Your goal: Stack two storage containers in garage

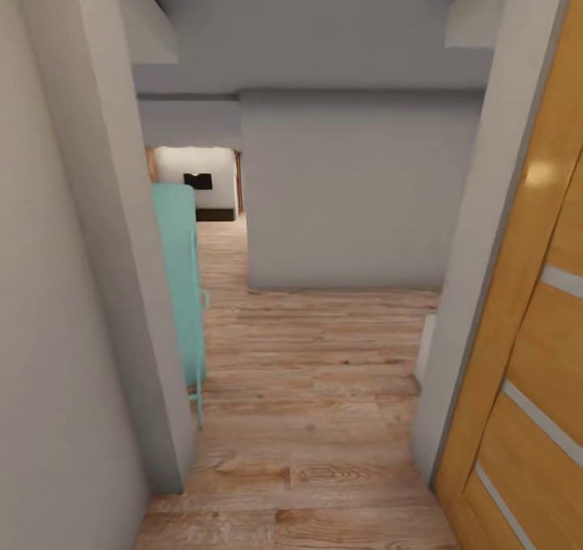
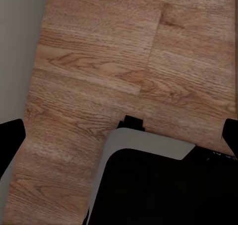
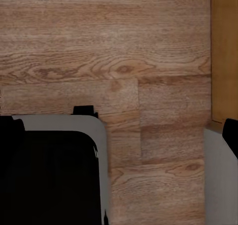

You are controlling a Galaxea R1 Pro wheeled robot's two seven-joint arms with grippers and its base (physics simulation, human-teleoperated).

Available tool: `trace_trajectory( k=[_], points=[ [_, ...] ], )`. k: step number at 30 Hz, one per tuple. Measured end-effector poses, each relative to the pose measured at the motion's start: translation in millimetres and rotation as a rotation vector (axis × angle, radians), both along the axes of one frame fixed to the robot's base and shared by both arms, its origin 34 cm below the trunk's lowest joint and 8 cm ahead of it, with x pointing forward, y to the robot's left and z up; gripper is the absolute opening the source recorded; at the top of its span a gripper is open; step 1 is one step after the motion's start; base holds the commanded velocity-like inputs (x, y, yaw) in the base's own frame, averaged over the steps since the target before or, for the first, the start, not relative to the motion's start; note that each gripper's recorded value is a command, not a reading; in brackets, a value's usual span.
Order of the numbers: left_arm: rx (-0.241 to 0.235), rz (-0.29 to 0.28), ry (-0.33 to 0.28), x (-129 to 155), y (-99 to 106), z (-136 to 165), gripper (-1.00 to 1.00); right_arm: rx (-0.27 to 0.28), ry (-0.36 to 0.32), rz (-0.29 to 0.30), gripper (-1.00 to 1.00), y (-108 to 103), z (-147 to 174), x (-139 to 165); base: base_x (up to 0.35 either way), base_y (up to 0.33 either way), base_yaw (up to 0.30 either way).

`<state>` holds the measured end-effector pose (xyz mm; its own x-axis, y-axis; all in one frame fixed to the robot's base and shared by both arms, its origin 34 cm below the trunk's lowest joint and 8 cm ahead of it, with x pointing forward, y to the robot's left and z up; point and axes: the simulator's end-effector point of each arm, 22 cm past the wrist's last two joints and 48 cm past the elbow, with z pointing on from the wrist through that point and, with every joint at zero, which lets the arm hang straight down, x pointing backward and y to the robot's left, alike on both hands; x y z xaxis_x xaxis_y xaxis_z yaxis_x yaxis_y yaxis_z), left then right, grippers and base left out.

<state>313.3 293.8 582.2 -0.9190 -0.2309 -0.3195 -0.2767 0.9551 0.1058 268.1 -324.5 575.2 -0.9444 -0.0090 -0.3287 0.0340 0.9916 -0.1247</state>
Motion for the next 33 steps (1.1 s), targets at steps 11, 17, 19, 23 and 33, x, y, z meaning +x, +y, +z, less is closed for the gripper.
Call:
trace_trajectory(
  k=[11,17,19,23,33],
  points=[
    [0.000,0.001,0.001,-0.3,0.0,-0.1,1.00,0.001,0.002,0.001,1.00,1.1,-0.2,-0.4,0.322,0.000,0.000],
    [-0.002,0.000,-0.002,0.6,-1.4,0.1,1.00,0.003,0.002,-0.014,1.00,0.7,-0.3,-0.7,0.322,0.000,0.000],
    [-0.003,-0.001,-0.002,0.7,-2.2,0.1,1.00,0.004,0.000,-0.020,1.00,0.1,-0.1,-0.3,0.322,0.000,0.000],
    [-0.001,0.000,0.001,0.2,-0.5,0.0,1.00,0.005,-0.004,-0.007,1.00,2.1,0.1,0.8,0.322,0.000,0.000],
    [-0.001,0.002,0.003,-0.4,-0.2,-0.2,1.00,0.007,-0.005,0.003,1.00,3.6,0.1,1.6,0.322,0.000,0.000]
  ],
)
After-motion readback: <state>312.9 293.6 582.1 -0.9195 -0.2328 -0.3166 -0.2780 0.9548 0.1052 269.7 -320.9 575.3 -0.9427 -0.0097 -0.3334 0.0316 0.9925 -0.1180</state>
